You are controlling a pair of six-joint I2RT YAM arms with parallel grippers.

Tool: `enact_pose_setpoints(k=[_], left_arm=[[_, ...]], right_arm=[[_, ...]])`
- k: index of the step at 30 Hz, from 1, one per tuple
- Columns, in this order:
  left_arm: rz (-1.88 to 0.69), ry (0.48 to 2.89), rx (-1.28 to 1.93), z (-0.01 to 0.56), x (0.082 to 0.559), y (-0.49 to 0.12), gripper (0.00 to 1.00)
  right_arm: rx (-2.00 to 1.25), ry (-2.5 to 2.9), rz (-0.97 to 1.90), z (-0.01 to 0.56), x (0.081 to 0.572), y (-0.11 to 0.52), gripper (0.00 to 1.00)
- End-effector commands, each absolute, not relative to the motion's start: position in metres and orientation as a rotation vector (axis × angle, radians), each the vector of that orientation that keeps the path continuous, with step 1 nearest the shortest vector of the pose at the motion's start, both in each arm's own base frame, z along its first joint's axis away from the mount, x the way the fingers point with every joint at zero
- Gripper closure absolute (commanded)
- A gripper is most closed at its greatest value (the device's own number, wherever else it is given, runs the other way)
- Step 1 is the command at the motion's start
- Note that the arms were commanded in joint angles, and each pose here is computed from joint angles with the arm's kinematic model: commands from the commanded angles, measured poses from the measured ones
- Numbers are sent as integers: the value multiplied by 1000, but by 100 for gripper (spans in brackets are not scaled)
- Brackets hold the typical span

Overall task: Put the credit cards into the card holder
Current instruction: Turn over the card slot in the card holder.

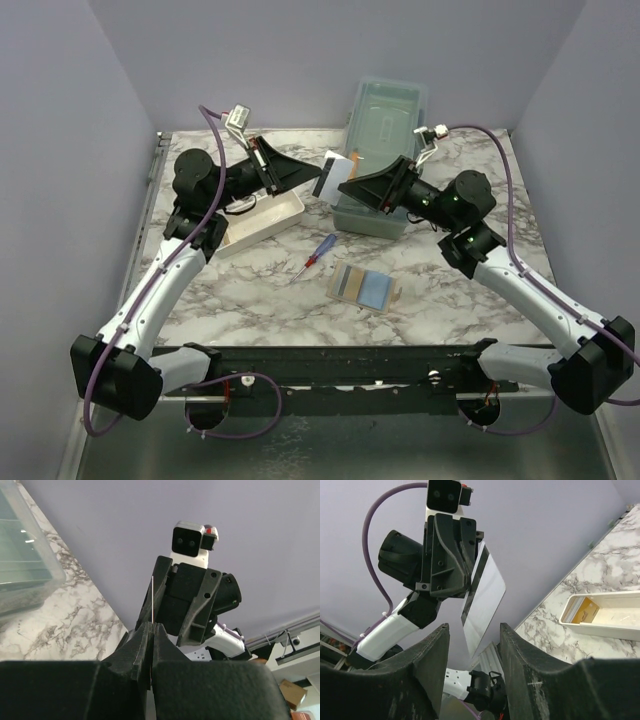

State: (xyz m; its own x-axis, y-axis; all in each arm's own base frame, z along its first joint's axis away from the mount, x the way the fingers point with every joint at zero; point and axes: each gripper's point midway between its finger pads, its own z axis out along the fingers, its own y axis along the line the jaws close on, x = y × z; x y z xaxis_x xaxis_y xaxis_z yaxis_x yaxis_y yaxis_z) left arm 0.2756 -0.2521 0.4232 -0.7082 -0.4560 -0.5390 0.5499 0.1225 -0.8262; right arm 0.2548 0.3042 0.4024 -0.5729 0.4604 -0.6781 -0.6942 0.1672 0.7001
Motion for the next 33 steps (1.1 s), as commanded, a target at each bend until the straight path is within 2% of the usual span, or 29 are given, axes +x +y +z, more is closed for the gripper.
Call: enact_pose_setpoints(k=[1, 6, 8, 11, 14, 15, 17, 18, 19, 21, 24, 27, 30, 32, 33], left_arm=[[-1757, 1602, 187, 432, 252, -257, 100], [-1794, 1623, 209, 423, 246, -267, 100], [-1808, 1637, 231, 419, 243, -273, 100], [-1823, 1671, 254, 407, 240, -277, 100], [-1848, 1707, 314, 399, 236, -280, 100], [-1860, 1721, 324, 396, 235, -282, 93], [-1870, 1748, 348, 389, 234, -282, 66], [-1872, 1754, 363, 386, 232, -282, 56], [-1874, 1757, 377, 385, 231, -282, 51], [-1878, 1758, 417, 383, 226, -282, 48], [-1886, 1770, 451, 379, 223, -283, 56], [-1886, 1782, 463, 374, 224, -284, 73], [-1876, 1793, 461, 369, 228, -285, 86], [-1853, 1815, 449, 363, 233, -286, 100], [-1820, 1833, 443, 357, 236, -286, 100]], right_arm=[[-225, 1493, 1586, 403, 258, 303, 54], [-212, 1491, 1603, 397, 257, 303, 66], [-206, 1494, 1603, 393, 258, 303, 77], [-201, 1506, 1596, 387, 257, 302, 98], [-182, 1522, 1582, 379, 257, 299, 100], [-179, 1520, 1579, 378, 256, 297, 100], [-188, 1521, 1577, 376, 254, 296, 100], [-198, 1519, 1577, 376, 253, 295, 100], [-205, 1520, 1576, 376, 252, 295, 100], [-220, 1523, 1575, 375, 250, 295, 100], [-234, 1526, 1576, 374, 248, 295, 100], [-259, 1535, 1586, 373, 246, 297, 100], [-292, 1561, 1598, 370, 243, 300, 100], [-286, 1597, 1579, 363, 241, 298, 99], [-268, 1625, 1544, 357, 242, 294, 94]])
